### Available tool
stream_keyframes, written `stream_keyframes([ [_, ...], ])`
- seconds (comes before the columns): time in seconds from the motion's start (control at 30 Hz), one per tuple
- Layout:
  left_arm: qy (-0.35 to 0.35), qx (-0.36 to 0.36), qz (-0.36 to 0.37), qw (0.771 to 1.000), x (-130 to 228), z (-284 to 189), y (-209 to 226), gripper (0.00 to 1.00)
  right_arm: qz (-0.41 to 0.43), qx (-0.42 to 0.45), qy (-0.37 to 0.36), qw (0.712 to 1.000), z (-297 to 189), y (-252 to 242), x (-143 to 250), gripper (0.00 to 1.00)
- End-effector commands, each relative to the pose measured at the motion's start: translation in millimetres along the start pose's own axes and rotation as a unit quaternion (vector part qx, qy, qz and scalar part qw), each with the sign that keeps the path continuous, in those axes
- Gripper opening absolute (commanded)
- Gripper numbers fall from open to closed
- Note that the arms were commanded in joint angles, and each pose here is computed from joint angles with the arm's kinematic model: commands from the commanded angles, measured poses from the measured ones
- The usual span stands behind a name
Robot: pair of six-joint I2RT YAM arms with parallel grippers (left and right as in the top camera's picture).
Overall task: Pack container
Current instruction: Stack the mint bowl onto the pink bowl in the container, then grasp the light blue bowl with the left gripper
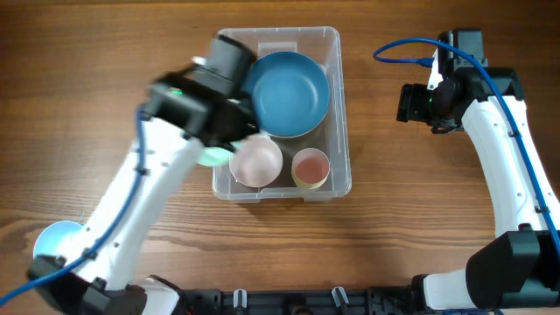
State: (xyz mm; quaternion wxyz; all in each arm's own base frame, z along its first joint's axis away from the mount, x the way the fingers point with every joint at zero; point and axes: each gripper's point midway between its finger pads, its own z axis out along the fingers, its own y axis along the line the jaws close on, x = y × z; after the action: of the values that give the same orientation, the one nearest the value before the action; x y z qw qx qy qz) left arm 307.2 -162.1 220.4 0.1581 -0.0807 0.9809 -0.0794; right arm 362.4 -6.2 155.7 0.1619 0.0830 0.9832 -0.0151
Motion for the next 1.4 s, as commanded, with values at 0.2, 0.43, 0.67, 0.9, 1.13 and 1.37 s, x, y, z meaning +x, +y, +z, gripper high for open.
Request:
stream_keyframes([
  [0.2,0.104,-0.062,0.035,0.992,49,89,-40,0.04,-0.006,-0.006,-0.006,1.000,-5,2,-2,0.82],
  [0.43,0.053,-0.063,0.027,0.996,12,63,-23,0.29,-0.005,-0.005,-0.003,1.000,-5,2,-1,0.82],
  [0.67,-0.102,-0.122,-0.223,0.962,-42,-80,154,0.30,-0.005,-0.005,-0.004,1.000,-5,2,-2,0.82],
  [0.9,-0.094,-0.211,-0.464,0.855,13,-98,294,0.46,-0.006,-0.007,-0.005,1.000,-5,2,-2,0.82],
  [1.13,0.009,-0.221,-0.576,0.787,101,31,367,0.70,-0.006,-0.019,-0.003,1.000,-5,6,-1,0.82],
  [1.37,0.057,-0.231,-0.607,0.758,122,79,397,0.73,-0.007,-0.018,-0.003,1.000,-5,6,-1,0.82],
])
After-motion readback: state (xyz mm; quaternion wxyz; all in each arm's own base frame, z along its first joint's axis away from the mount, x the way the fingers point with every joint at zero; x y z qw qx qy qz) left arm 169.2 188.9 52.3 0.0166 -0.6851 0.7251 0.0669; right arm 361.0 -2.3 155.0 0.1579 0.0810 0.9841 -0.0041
